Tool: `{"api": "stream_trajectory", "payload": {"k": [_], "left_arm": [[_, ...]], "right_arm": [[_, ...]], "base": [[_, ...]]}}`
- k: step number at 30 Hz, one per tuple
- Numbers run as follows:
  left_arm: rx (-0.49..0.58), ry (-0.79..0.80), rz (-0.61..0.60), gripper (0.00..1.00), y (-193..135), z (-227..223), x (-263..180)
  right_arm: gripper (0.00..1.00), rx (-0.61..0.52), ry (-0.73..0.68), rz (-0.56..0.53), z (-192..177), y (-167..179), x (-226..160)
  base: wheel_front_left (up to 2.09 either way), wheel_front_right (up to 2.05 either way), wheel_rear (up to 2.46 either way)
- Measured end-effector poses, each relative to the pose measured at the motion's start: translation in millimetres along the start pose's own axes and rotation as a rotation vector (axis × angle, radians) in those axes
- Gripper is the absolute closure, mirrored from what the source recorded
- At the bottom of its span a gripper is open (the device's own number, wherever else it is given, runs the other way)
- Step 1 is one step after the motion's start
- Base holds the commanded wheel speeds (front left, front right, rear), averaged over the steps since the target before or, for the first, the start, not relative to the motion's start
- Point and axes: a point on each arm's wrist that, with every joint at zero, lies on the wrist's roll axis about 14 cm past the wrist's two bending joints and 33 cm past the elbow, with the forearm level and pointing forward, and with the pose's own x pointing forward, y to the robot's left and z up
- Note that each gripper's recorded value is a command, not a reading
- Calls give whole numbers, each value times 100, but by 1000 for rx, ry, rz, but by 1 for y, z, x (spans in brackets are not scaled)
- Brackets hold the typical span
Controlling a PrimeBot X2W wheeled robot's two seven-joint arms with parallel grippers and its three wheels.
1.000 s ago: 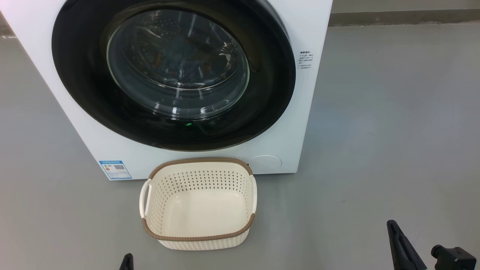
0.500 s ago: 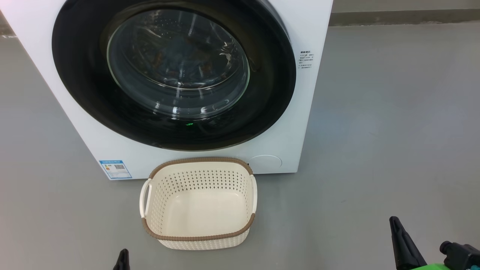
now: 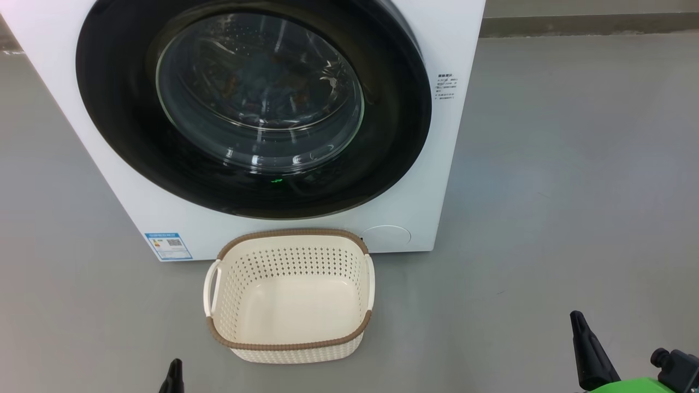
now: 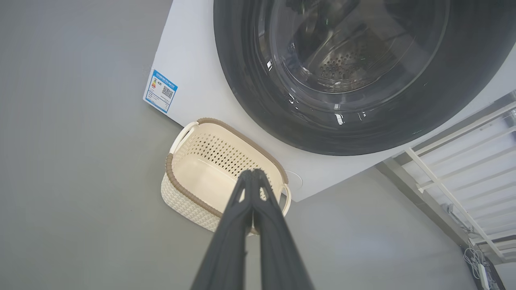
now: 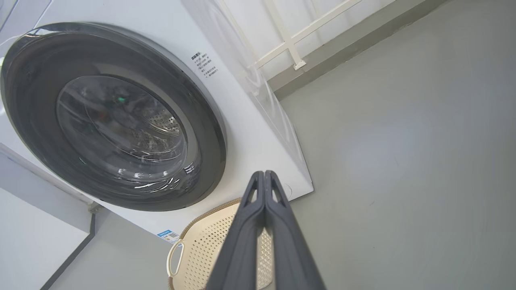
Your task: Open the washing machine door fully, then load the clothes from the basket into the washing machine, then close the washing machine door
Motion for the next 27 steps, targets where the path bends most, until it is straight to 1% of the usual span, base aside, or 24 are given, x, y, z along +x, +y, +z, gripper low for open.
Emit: {"api": "stream_trajectory", "payload": {"k": [27], "left_arm": [[-277, 6, 7, 100, 0, 10, 10]], "right_arm": [[100, 331, 26, -19, -2, 0, 9]], "base": [[0, 0, 0]]}}
